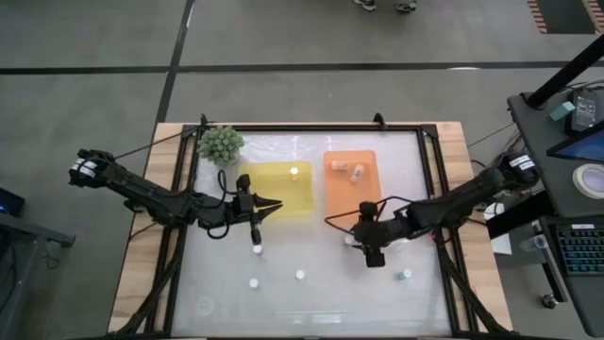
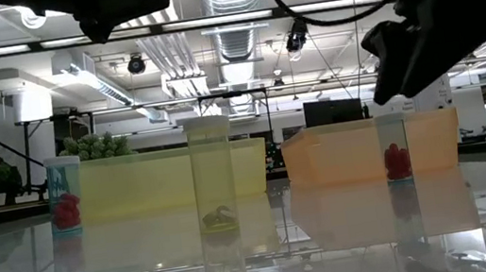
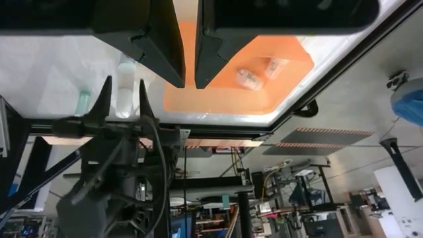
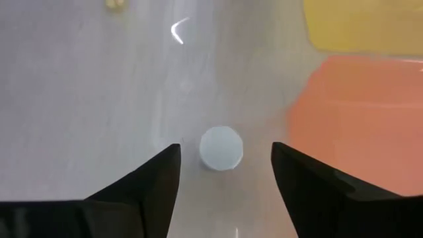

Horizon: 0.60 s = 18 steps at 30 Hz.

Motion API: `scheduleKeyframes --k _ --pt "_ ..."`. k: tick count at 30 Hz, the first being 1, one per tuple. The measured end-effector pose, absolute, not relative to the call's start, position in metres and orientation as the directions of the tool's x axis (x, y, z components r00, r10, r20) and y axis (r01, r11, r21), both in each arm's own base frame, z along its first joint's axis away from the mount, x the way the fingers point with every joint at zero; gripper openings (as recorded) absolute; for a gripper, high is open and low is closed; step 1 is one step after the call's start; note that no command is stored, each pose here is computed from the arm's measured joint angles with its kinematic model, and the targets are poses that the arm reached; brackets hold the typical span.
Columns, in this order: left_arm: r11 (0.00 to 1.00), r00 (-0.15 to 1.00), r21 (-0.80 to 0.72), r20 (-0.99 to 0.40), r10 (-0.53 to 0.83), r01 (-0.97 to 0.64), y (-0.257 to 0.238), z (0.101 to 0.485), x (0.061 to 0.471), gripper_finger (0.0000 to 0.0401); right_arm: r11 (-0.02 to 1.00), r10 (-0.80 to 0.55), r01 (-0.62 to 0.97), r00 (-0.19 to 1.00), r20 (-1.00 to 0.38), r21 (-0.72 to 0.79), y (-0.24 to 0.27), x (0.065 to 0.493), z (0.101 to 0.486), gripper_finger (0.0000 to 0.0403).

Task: Pick and place medicine bottles into bin by pill shape (circle, oval)
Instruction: Put the right blue pill bottle into the orange bin

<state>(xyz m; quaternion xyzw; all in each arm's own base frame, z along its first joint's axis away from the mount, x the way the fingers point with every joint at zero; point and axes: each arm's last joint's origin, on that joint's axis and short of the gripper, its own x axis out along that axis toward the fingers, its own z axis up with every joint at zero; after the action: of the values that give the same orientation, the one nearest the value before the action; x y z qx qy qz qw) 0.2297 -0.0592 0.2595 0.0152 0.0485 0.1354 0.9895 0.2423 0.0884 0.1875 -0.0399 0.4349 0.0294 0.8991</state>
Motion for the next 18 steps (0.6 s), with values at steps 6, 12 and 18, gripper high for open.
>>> scheduleKeyframes --k 6,12,18 --pt "0.962 0.958 0.051 -0.093 0.271 -0.267 -0.059 0.259 0.230 0.0019 0.992 0.018 -0.109 0.620 -0.784 -0.064 0.092 0.251 0.176 0.0224" --pt "0.962 0.958 0.053 -0.093 0.271 -0.267 -0.059 0.259 0.230 0.0019 0.990 0.011 -0.119 0.601 -0.799 -0.076 0.093 0.255 0.167 0.0224" --pt "0.962 0.958 0.054 -0.095 0.271 -0.267 -0.059 0.259 0.229 0.0019 0.991 0.012 -0.116 0.606 -0.795 -0.073 0.094 0.256 0.166 0.0204"
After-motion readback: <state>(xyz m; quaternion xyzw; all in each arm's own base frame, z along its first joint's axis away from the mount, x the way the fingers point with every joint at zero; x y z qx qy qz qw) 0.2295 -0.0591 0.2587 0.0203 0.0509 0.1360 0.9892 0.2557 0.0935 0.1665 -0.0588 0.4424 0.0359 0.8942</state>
